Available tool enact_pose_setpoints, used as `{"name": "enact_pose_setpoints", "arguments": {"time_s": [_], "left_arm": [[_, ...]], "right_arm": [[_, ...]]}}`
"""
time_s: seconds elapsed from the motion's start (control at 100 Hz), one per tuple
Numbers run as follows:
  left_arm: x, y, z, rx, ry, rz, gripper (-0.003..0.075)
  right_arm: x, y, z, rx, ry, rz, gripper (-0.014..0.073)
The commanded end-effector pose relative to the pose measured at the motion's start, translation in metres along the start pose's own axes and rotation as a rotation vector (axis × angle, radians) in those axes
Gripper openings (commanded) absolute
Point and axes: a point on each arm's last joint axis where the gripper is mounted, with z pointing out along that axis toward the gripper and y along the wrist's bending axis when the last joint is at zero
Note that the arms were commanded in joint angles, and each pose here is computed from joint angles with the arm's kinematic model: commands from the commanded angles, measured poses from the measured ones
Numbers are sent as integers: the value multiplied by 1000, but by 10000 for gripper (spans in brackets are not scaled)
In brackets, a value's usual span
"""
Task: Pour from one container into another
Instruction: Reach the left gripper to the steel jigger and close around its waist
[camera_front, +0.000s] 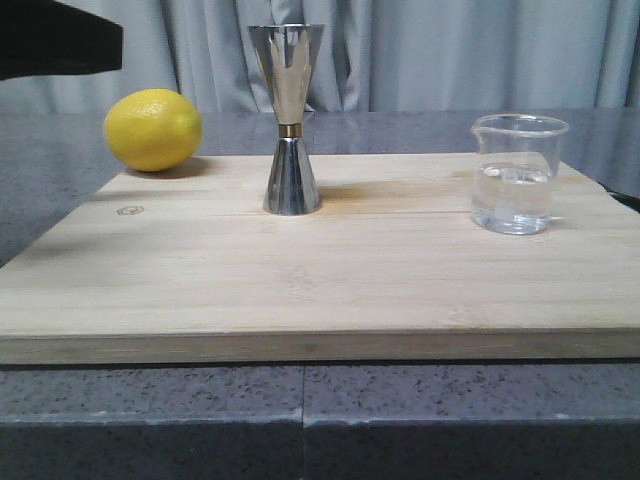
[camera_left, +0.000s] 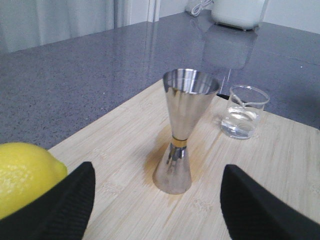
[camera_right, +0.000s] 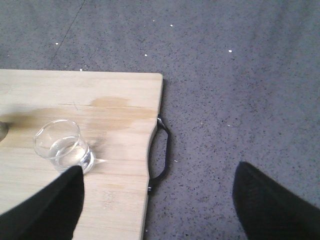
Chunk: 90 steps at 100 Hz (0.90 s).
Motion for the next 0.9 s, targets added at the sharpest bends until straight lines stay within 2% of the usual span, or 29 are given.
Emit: {"name": "enact_pose_setpoints", "arguments": {"time_s": [0.0, 0.33, 0.73, 0.89], "left_arm": [[-16, -2, 2, 61, -127, 20, 494], [-1, 23, 20, 89, -87, -29, 494], [-15, 1, 74, 277, -99, 19, 494], [-16, 1, 93, 314, -105, 16, 494]], "right_arm": [[-16, 1, -5, -1, -98, -6, 554], [-16, 1, -5, -1, -98, -6, 554], [-15, 1, -5, -3, -92, -4, 554], [-15, 1, -5, -4, -90, -3, 554]]}}
